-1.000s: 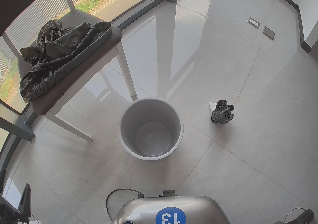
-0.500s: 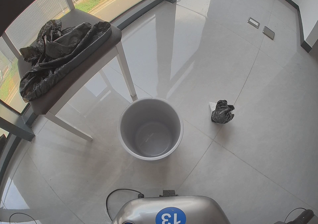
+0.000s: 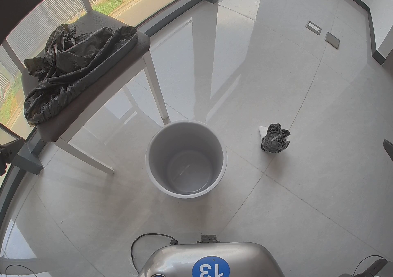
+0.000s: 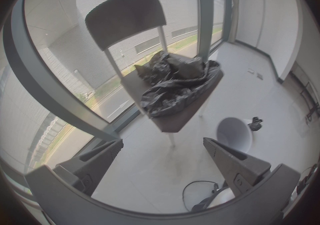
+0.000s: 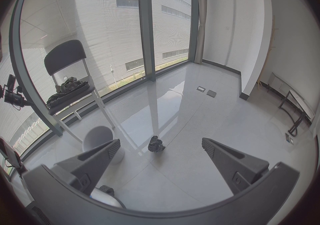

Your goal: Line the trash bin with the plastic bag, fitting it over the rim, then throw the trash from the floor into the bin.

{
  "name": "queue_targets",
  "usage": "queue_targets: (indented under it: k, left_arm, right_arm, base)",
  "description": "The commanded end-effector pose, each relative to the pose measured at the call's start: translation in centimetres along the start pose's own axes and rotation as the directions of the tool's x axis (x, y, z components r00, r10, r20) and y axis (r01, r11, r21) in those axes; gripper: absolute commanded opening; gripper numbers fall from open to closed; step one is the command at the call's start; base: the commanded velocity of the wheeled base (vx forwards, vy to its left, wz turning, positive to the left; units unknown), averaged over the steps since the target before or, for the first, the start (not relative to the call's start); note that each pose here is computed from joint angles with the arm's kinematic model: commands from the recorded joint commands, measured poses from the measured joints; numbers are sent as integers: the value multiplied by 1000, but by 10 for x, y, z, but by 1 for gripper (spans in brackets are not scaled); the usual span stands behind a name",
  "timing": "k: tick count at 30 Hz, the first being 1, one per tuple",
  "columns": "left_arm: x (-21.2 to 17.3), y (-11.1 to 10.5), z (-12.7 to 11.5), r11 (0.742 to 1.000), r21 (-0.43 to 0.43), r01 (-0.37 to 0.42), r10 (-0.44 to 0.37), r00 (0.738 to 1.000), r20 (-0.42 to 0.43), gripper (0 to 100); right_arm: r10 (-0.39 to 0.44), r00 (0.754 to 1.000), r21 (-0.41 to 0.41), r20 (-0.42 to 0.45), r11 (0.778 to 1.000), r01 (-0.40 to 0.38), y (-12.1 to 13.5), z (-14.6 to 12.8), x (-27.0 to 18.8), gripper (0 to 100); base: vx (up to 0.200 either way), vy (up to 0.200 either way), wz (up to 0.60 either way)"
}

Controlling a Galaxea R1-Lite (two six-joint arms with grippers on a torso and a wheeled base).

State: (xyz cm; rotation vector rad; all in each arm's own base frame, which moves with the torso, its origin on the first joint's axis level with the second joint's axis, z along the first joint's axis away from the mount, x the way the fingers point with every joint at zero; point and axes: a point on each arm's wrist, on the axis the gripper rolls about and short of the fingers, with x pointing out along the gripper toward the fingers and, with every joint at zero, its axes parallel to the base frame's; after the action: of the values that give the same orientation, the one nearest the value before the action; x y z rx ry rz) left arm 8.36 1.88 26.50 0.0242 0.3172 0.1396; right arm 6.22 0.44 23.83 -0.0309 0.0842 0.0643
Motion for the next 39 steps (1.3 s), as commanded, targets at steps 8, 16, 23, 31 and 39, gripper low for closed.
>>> queue_targets:
  k: [8,16,23,31,39]
  left_arm:
    - [21,11,-5,994,-19,-111,109,992,-65,100]
    - [38,0,6,997,-34,-73,73,997,19,100]
    - [50,-4,13,999,-21,-39,39,999,12,100]
    - [75,5,24,992,-32,-119,118,993,-16,100]
    - [100,9,28,985,-31,-170,170,985,0,100]
  right_arm:
    - [18,1000,-6,0,1000,-18,1,21,25,100]
    - [71,997,-18,41,997,-70,6,40,31,100]
    - [106,991,-24,77,994,-105,9,52,31,100]
    - [115,989,-25,89,993,-113,9,55,30,100]
    - [118,989,-25,89,993,-116,10,55,29,100]
  base:
    - [0,0,0]
    - [0,0,0]
    - [0,0,0]
    - [0,0,0]
    - [0,0,0]
